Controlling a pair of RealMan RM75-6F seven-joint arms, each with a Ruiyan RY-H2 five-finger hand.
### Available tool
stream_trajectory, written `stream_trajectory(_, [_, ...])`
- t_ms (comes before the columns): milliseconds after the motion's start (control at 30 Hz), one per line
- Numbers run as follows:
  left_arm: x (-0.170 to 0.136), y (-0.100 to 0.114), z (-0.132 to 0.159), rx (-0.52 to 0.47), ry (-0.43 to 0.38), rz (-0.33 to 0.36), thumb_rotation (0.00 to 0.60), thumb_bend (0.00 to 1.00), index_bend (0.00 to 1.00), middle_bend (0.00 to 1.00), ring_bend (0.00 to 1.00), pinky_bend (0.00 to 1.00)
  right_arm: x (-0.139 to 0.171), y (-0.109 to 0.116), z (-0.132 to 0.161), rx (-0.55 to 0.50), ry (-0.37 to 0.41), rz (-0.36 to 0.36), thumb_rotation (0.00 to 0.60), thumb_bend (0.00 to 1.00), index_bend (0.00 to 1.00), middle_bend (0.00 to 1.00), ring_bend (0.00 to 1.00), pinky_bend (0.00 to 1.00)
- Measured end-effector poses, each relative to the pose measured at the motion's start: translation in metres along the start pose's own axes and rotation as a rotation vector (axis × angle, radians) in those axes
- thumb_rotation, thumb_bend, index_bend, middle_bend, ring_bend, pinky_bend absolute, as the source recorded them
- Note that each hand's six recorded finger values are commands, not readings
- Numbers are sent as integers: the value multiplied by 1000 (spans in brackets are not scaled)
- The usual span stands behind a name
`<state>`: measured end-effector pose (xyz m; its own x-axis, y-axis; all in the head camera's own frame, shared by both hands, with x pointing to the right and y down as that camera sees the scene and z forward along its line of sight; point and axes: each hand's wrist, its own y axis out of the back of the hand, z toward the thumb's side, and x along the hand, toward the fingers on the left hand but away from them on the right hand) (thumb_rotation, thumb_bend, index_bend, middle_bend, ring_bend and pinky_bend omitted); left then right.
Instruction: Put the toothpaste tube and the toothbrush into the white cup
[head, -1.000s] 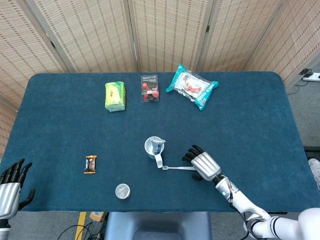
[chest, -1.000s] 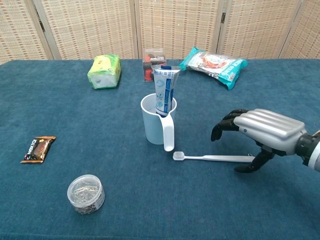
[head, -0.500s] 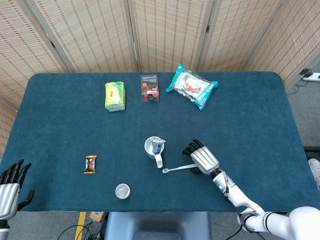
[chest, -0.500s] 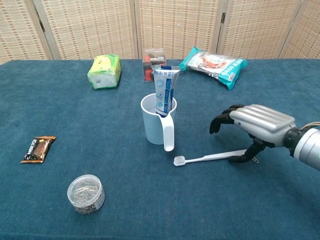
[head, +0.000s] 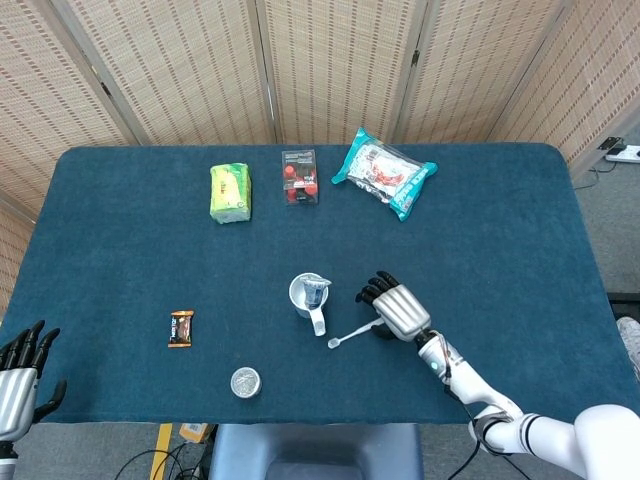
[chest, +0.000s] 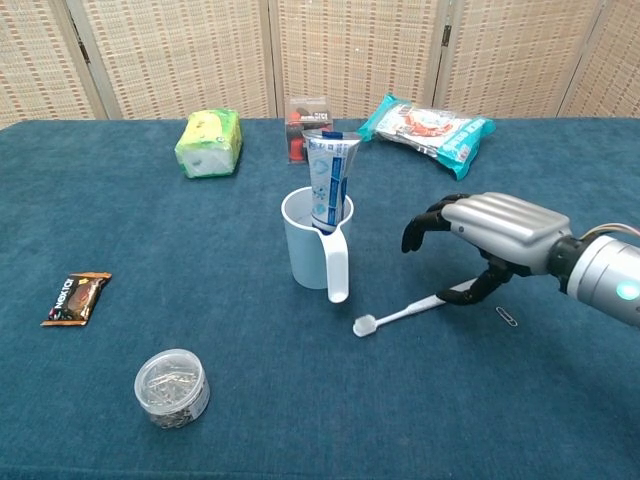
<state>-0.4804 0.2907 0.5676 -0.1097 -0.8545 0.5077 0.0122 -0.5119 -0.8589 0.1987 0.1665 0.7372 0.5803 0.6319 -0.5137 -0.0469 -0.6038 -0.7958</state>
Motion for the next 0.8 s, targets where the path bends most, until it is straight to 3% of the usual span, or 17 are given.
stream_trajectory(300, [1,0,1,-1,-3,-1,600,441,126,22,33,141,5,-9,16,49,50,47,600,244,376,314,174,144])
stream_trajectory(800, [-2,-1,-4,-3,10,-6,600,441,134,22,33,141,-1,-18,25,129,82,42,600,273,451,324,175,144])
